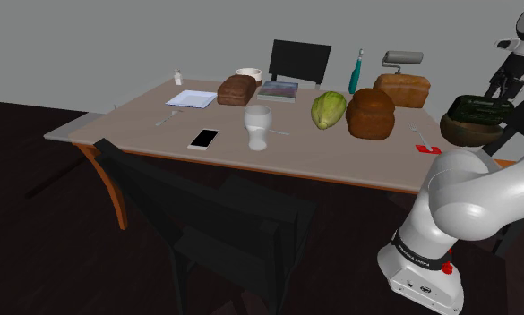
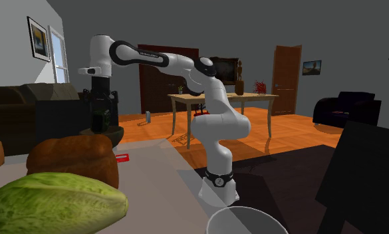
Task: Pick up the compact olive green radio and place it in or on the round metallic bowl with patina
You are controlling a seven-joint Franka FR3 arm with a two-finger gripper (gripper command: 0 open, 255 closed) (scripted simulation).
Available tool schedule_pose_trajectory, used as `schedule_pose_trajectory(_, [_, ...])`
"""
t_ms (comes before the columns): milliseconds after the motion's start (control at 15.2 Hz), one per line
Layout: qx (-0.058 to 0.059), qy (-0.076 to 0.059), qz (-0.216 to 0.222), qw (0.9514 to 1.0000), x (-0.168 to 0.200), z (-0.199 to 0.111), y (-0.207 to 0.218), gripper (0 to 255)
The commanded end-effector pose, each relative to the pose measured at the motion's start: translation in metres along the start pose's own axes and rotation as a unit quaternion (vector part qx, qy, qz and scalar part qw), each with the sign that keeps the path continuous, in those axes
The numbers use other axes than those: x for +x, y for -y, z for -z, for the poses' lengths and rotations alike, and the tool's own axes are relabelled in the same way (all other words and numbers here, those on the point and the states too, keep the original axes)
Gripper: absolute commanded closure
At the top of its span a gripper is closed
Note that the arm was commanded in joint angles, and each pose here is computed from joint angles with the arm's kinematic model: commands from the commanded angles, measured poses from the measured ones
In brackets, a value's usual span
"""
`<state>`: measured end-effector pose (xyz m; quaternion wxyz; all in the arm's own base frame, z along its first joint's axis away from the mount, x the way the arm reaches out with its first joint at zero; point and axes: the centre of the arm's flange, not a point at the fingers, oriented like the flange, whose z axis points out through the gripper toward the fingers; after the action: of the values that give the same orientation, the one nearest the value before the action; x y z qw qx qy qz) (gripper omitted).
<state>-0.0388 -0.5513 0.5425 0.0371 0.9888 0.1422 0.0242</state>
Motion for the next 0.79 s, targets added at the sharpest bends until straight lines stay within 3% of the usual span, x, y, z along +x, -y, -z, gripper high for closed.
schedule_pose_trajectory(0, [0.0,0.0,0.0,1.0,0.0,0.013,0.0,0])
schedule_pose_trajectory(198, [0.0,0.0,0.0,1.0,0.0,0.05,0.0,0])
schedule_pose_trajectory(726, [0.0,0.0,0.0,1.0,0.0,0.05,0.0,0])
